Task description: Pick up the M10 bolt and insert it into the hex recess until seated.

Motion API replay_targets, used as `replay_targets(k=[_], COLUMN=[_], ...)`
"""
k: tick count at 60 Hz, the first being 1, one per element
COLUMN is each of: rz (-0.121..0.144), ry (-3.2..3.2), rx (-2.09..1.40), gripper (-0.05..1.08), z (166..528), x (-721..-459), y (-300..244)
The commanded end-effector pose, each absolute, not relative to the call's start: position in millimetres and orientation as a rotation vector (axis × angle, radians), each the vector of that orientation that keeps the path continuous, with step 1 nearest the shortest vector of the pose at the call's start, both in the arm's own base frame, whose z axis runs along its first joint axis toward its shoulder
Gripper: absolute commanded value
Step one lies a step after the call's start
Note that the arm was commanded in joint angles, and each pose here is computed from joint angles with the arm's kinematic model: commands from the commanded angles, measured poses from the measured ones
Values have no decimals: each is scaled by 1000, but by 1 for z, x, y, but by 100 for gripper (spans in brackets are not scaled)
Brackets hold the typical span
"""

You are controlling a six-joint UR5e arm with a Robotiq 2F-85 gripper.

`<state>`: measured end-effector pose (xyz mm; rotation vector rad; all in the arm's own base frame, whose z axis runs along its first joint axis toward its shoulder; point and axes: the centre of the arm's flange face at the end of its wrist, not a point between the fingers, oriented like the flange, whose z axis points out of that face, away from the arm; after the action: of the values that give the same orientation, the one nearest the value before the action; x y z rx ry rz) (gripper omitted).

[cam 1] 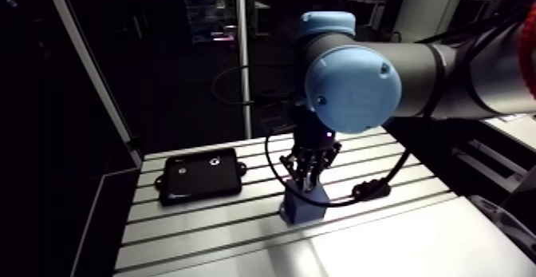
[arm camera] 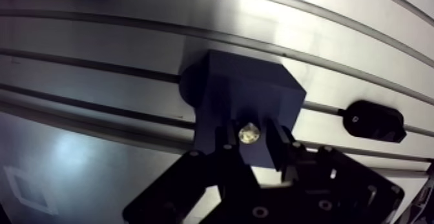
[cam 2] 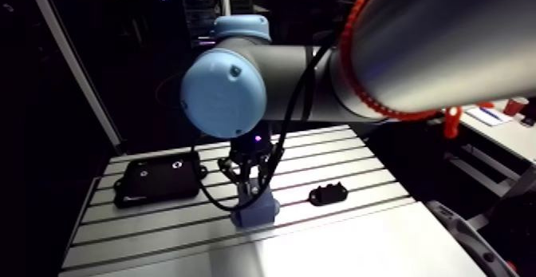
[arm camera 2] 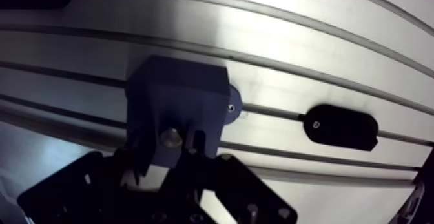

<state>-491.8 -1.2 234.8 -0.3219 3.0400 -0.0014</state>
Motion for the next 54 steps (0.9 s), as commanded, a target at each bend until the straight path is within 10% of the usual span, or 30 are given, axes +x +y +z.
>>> replay_targets(k=[1,54], rz=[-3,-9], ry=[3037,3031], rx=[-323,-335], gripper=[62,64], z=[234,232], x=[-491,-489], y=[-1,-2])
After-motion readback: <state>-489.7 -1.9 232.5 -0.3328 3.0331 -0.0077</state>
